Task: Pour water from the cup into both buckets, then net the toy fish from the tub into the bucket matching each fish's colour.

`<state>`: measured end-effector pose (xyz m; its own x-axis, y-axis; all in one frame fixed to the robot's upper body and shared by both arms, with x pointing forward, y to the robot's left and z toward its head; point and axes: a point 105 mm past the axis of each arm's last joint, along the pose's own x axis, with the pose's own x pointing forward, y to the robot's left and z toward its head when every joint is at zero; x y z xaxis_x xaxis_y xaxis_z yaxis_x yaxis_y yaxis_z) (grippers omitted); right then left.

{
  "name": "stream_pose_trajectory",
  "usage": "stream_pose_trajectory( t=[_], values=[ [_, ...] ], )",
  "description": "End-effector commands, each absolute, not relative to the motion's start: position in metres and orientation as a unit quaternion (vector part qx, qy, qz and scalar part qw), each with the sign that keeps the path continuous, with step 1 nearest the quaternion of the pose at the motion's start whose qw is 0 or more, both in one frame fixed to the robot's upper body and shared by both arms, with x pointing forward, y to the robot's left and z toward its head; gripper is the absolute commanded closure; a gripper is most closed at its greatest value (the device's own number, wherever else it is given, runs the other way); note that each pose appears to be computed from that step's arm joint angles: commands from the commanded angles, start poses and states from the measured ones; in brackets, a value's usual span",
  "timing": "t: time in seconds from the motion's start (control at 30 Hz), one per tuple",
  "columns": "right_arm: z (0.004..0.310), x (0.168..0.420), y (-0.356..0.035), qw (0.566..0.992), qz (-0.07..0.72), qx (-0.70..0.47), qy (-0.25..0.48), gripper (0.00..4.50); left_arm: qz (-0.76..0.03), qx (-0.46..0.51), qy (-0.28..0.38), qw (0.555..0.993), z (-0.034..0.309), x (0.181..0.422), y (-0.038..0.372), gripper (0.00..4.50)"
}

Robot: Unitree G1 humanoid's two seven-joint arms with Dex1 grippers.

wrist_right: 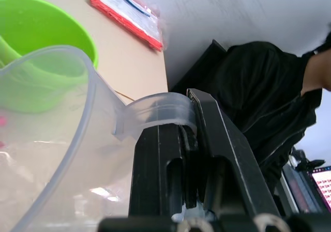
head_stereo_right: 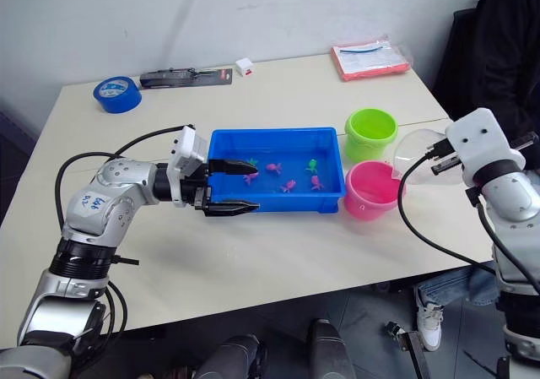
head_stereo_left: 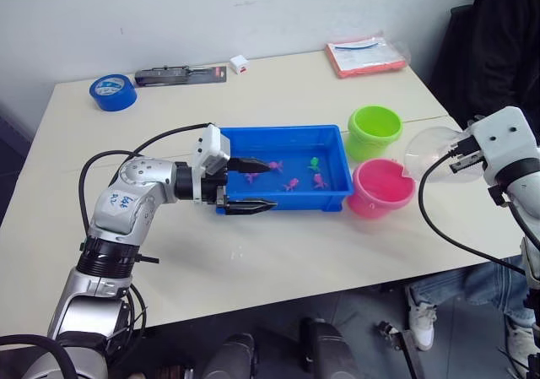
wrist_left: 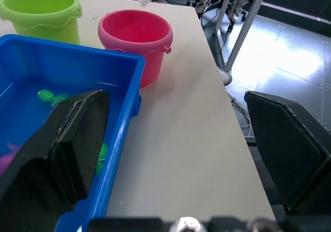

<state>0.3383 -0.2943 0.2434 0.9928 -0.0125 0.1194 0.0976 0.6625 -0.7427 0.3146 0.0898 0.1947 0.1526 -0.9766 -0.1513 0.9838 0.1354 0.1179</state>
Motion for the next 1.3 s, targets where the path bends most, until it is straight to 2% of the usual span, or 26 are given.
stream_pose_trajectory(
  t=[0.03,0.53,1.3],
  values=[
    [0.27,0.335,-0.285,0.889,-0.033,-0.447,-0.097,3.82,-0.65,0.101,-0.003,0.754,0.203,0.312,0.091,0.0],
    [0.276,0.342,-0.272,0.847,-0.023,-0.519,-0.113,3.82,-0.65,0.1,-0.008,0.753,0.202,0.31,0.09,0.0],
    [0.277,0.343,-0.274,0.832,-0.023,-0.54,-0.122,3.82,-0.653,0.101,-0.012,0.751,0.2,0.308,0.089,0.0]
  ],
)
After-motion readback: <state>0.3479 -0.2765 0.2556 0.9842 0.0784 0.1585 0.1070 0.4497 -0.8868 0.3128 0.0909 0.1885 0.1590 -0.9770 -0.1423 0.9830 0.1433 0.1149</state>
